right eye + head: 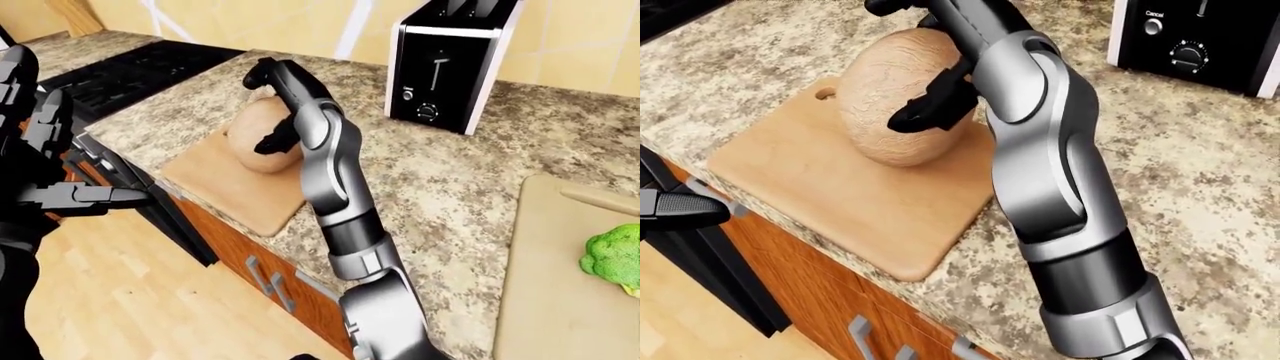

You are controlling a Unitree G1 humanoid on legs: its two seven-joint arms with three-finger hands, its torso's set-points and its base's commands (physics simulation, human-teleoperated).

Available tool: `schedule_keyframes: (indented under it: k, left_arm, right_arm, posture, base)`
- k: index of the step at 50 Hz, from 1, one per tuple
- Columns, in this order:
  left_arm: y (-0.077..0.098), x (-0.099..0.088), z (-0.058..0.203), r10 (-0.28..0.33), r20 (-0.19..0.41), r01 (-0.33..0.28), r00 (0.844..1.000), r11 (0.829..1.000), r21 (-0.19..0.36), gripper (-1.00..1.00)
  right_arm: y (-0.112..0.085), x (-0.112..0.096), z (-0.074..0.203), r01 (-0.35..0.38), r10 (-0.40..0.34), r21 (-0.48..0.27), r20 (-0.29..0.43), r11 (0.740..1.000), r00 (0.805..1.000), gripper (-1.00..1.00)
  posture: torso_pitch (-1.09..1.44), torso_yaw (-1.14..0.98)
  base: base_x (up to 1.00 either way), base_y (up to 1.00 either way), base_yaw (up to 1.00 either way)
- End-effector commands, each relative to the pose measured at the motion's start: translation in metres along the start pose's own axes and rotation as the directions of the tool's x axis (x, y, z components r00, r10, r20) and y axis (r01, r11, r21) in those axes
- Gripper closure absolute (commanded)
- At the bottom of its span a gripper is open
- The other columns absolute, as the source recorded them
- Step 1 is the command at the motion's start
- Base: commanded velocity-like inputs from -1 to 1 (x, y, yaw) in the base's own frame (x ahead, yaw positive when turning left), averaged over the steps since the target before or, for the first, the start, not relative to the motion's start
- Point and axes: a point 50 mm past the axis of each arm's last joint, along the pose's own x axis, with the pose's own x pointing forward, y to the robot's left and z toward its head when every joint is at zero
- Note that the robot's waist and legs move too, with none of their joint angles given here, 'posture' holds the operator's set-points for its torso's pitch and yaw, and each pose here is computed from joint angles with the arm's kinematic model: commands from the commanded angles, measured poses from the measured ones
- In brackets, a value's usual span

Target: Place the broccoli and the coconut on separate cutting boards.

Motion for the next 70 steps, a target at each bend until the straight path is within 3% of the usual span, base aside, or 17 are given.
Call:
schedule_keyframes:
  k: [1,14,18,32,36,41,52,58,70]
  left_arm:
    - [0.003,-0.001,0.012,0.019,0.073,-0.021,0.997,1.000,0.017,-1.00]
    - [0.004,0.001,0.014,0.018,0.075,-0.019,0.997,1.000,0.016,-1.00]
    - [0.003,0.001,0.015,0.016,0.076,-0.018,0.997,1.000,0.017,-1.00]
    - [0.005,-0.001,0.014,0.021,0.076,-0.022,0.997,1.000,0.017,-1.00]
    - [0.005,-0.002,0.014,0.022,0.075,-0.023,0.997,1.000,0.017,-1.00]
    - [0.006,-0.003,0.014,0.026,0.074,-0.027,0.997,0.999,0.018,-1.00]
    - [0.007,-0.003,0.017,0.029,0.079,-0.031,0.996,0.999,0.020,-1.00]
    - [0.008,-0.002,0.020,0.030,0.084,-0.032,0.996,0.999,0.021,-1.00]
    - [0.009,-0.001,0.023,0.032,0.087,-0.034,0.996,0.999,0.029,-1.00]
  right_arm:
    - [-0.012,-0.003,0.020,0.049,-0.048,-0.013,0.084,0.999,0.995,-0.40]
    - [-0.011,-0.005,0.020,0.034,-0.033,-0.005,0.077,0.999,0.996,-0.70]
    - [-0.012,-0.005,0.020,0.034,-0.034,-0.007,0.077,0.999,0.996,-1.00]
    - [-0.012,-0.006,0.019,0.041,-0.041,-0.004,0.076,0.999,0.996,-1.00]
    - [-0.020,-0.010,0.020,0.077,-0.076,-0.010,0.084,0.997,0.994,-1.00]
    - [-0.038,-0.020,0.024,0.166,-0.166,0.008,0.106,0.986,0.980,-1.00]
    - [-0.059,-0.048,0.029,0.230,-0.230,0.010,0.118,0.973,0.966,-1.00]
    - [-0.074,-0.071,0.031,0.293,-0.298,0.054,0.127,0.955,0.946,-1.00]
    - [-0.086,-0.109,0.036,0.325,-0.341,0.133,0.127,0.936,0.931,-1.00]
  posture:
    - [0.00,0.82]
    - [0.00,0.82]
    - [0.00,0.82]
    - [0.00,0.82]
    - [0.00,0.82]
    - [0.00,0.82]
    - [0.00,0.82]
    - [0.00,0.82]
    - [0.00,0.82]
  base:
    - [0.00,0.00,0.00]
    - [0.00,0.00,0.00]
    - [0.00,0.00,0.00]
    - [0.00,0.00,0.00]
    - [0.00,0.00,0.00]
    - [0.00,0.00,0.00]
    - [0.00,0.00,0.00]
    - [0.00,0.00,0.00]
    - [0.00,0.00,0.00]
